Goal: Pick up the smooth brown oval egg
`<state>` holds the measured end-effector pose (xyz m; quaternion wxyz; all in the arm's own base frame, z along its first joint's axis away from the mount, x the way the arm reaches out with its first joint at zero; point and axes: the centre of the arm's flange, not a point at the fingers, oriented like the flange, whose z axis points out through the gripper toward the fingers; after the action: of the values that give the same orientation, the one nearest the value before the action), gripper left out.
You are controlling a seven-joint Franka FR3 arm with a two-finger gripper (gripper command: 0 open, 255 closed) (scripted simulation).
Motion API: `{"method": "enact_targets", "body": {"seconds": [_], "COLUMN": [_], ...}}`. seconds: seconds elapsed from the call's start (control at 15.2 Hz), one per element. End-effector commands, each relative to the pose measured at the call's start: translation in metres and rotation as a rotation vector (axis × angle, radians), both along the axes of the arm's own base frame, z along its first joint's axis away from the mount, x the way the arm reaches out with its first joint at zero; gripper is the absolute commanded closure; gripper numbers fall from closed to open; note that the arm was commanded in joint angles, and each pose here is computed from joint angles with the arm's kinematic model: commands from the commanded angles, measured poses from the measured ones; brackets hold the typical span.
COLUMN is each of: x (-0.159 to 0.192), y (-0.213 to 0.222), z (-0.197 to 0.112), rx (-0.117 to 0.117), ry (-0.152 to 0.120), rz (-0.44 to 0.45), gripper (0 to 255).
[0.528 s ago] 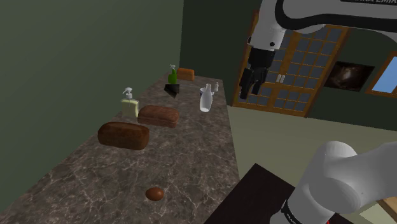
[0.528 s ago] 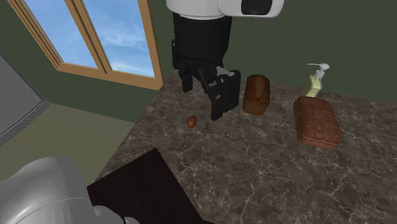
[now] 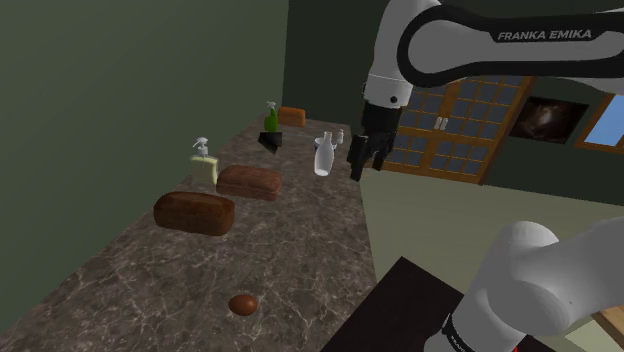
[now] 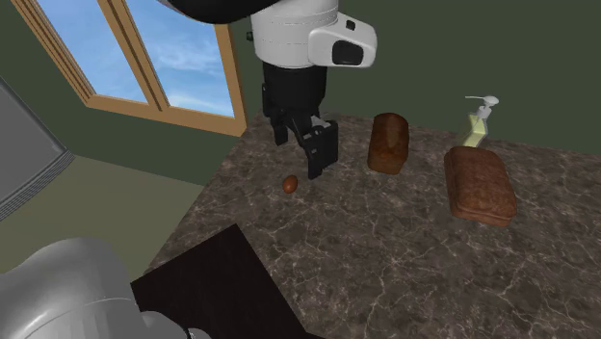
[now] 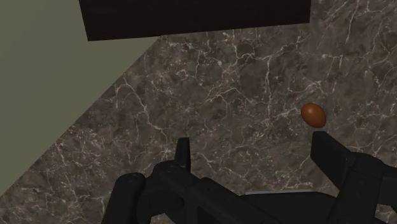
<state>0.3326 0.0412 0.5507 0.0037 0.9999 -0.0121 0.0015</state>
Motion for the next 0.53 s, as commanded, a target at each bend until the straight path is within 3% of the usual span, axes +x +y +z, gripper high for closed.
{"method": "enact_targets", "body": {"seconds": [0.0,0.46], "x": [0.006,0.033], "y": [0.015,0.072], "z": [-0.023,-0.093], "rx": [-0.007,-0.03], "ry": [-0.001,0.002], "rz": [-0.008,-0.032], "gripper": [0,0]}}
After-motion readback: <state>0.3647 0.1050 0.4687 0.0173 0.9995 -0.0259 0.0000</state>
